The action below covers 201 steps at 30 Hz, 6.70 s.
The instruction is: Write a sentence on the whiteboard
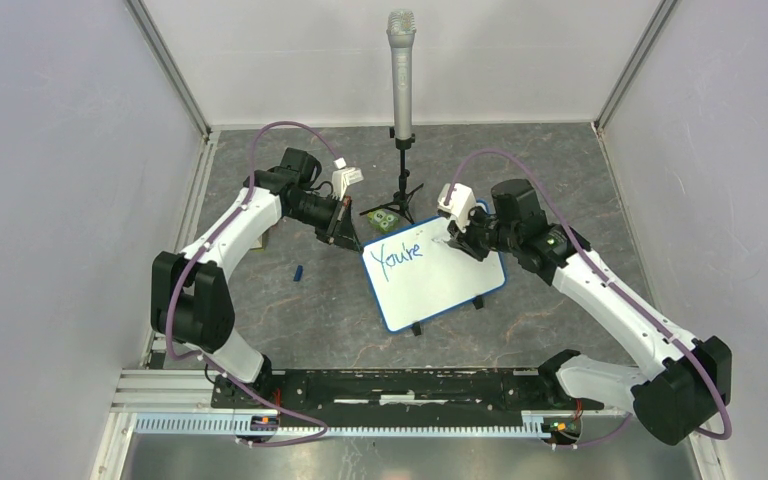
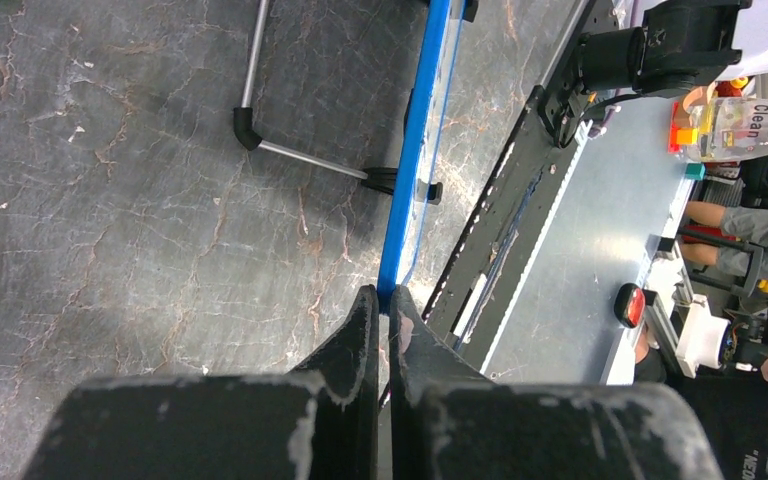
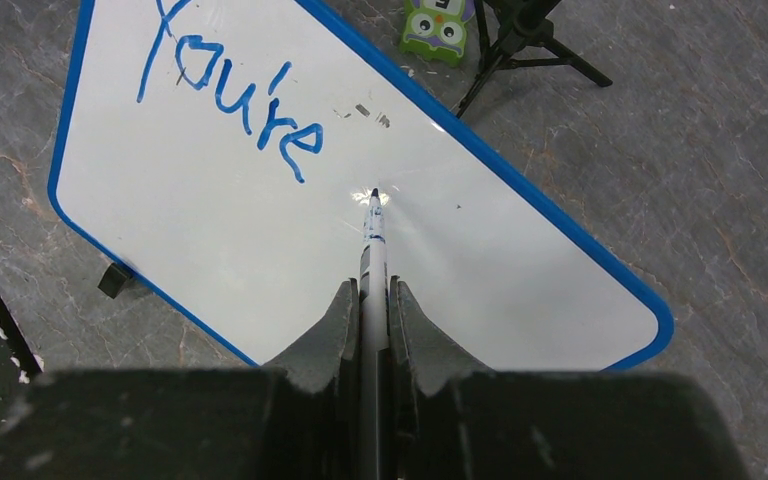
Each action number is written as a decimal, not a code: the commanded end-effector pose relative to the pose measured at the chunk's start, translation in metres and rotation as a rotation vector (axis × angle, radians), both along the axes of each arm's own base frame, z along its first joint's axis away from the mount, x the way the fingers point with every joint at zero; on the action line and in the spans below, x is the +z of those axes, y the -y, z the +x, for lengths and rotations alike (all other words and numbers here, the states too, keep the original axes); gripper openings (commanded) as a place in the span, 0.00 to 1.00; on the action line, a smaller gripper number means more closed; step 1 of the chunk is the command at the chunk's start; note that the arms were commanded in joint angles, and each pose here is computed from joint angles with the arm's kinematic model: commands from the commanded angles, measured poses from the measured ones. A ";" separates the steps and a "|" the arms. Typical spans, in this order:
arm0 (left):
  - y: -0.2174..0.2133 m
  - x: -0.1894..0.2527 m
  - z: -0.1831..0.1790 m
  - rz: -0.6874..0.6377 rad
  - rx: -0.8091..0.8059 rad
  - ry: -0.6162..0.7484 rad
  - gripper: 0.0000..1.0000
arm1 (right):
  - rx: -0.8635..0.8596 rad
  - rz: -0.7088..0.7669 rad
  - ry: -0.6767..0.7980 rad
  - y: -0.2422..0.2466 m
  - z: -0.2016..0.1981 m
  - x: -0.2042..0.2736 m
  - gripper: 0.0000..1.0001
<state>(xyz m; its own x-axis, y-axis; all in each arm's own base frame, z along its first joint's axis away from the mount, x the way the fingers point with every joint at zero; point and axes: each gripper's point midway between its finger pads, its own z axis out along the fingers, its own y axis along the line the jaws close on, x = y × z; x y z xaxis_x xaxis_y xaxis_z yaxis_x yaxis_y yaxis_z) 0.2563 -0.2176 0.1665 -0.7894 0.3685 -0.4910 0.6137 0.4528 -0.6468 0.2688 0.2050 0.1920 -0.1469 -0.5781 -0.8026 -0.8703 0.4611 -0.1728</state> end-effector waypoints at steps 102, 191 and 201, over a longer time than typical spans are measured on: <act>-0.002 0.003 0.001 0.001 -0.028 0.058 0.03 | -0.011 -0.006 -0.024 0.002 0.001 -0.008 0.00; -0.002 0.003 -0.001 -0.001 -0.032 0.060 0.03 | -0.008 -0.041 0.032 -0.001 0.011 0.010 0.00; -0.002 0.004 -0.002 -0.006 -0.033 0.056 0.02 | -0.055 -0.057 0.075 0.020 0.017 0.021 0.00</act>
